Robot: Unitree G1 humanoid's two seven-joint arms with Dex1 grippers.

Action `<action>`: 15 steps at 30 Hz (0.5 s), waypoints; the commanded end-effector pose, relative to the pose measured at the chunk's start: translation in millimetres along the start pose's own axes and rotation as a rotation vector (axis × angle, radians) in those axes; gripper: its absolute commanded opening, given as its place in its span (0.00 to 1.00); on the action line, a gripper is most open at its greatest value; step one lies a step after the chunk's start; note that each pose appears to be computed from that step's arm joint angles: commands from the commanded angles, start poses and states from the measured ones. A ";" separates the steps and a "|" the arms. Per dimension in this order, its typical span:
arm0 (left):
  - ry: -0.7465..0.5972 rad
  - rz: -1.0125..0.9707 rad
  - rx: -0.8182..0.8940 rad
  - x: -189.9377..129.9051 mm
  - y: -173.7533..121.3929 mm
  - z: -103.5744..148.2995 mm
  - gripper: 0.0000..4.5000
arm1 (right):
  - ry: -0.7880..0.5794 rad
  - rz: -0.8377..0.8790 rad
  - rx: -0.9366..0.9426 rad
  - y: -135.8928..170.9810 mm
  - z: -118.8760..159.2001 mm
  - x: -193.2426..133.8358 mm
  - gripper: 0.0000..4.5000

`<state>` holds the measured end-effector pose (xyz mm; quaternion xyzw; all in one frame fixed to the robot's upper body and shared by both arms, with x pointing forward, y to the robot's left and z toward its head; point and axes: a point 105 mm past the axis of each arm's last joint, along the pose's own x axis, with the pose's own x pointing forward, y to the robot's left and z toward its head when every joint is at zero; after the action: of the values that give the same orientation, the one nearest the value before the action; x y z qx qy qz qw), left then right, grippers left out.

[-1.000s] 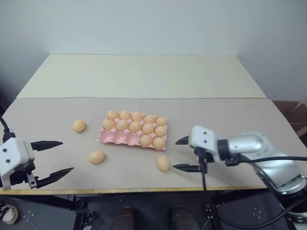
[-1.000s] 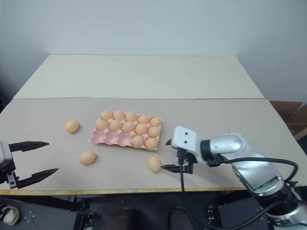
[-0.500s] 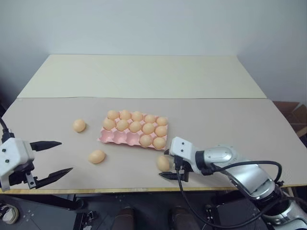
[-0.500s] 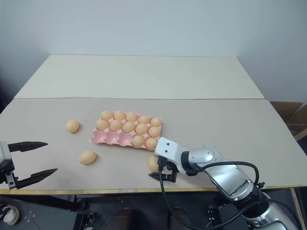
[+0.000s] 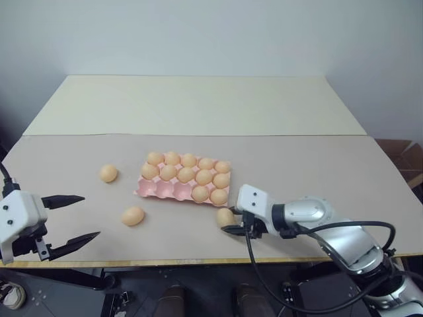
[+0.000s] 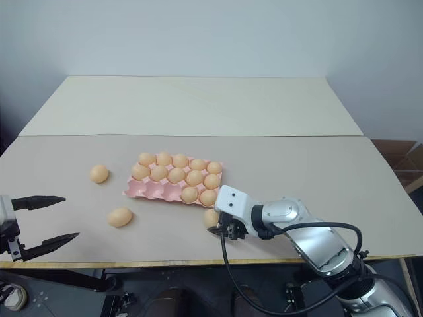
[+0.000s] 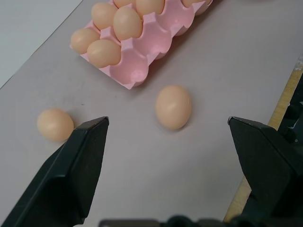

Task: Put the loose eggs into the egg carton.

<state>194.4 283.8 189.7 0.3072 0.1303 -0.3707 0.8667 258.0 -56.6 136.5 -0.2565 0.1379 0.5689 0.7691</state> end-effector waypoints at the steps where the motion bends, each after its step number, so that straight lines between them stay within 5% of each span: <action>1: -0.004 0.022 0.025 -4.4 1.4 4.7 0.97 | -0.136 -0.033 -0.110 -8.0 43.0 -6.2 0.47; 9: -0.007 0.026 0.016 -4.4 0.3 4.0 0.97 | -0.269 -0.146 -0.262 -31.9 86.6 42.2 0.47; 15: -0.004 0.035 0.015 -6.4 -2.7 4.6 0.97 | -0.285 -0.184 -0.306 -42.8 90.4 69.1 0.47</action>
<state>190.0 283.9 185.5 0.3016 0.1354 -0.3662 0.8698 311.7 34.9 173.2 -0.2848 -0.0427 0.5485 0.7850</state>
